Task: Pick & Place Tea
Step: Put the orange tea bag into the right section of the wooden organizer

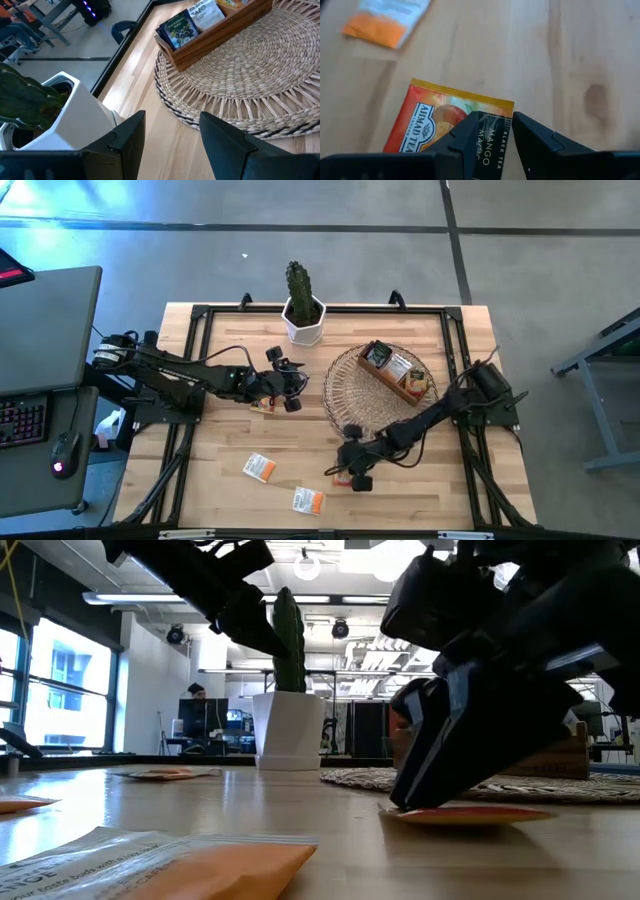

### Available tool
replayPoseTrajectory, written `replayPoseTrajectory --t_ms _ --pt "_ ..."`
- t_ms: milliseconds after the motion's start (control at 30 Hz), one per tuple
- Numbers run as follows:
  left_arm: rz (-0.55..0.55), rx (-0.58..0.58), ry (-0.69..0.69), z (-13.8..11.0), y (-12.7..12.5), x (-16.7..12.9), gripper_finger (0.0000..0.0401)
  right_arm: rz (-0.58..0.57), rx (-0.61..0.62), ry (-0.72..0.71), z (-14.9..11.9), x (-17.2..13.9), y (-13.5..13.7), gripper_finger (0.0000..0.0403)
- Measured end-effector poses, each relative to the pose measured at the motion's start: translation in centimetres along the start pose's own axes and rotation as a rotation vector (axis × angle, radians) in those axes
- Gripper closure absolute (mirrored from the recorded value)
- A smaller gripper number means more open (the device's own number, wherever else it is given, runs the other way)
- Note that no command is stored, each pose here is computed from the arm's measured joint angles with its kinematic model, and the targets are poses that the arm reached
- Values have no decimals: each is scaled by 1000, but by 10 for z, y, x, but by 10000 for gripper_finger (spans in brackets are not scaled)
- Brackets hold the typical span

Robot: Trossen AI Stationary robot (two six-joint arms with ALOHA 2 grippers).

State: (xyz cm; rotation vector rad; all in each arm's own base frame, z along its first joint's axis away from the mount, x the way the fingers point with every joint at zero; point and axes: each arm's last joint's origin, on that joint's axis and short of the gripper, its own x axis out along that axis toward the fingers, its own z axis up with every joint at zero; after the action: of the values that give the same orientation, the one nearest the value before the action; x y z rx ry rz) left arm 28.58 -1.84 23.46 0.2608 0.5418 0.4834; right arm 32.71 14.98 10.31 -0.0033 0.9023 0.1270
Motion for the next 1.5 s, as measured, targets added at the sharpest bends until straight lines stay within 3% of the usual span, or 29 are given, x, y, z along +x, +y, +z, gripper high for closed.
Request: replayPoseTrajectory --t_ms 100,267,533,767,967,1100,1200,1500 --pt "0 0 0 0 0 0 217 -23 -6 30 -3 0 -2 309" --pt "0 0 0 0 0 0 217 5 24 51 -4 1 -7 392" --pt "0 2 0 0 0 0 217 35 32 14 6 -12 -5 398" --pt "0 3 0 0 0 0 217 101 61 -88 32 -38 3 341" --pt "2 2 0 0 0 0 217 124 33 0 27 -41 12 270" --pt "2 -9 -1 0 0 0 217 47 1 84 14 -35 13 236" --pt "1 -9 -1 0 0 0 217 -4 -23 109 8 -30 12 220" --pt "2 -10 -1 0 0 0 217 -12 -62 152 -1 -11 11 214"
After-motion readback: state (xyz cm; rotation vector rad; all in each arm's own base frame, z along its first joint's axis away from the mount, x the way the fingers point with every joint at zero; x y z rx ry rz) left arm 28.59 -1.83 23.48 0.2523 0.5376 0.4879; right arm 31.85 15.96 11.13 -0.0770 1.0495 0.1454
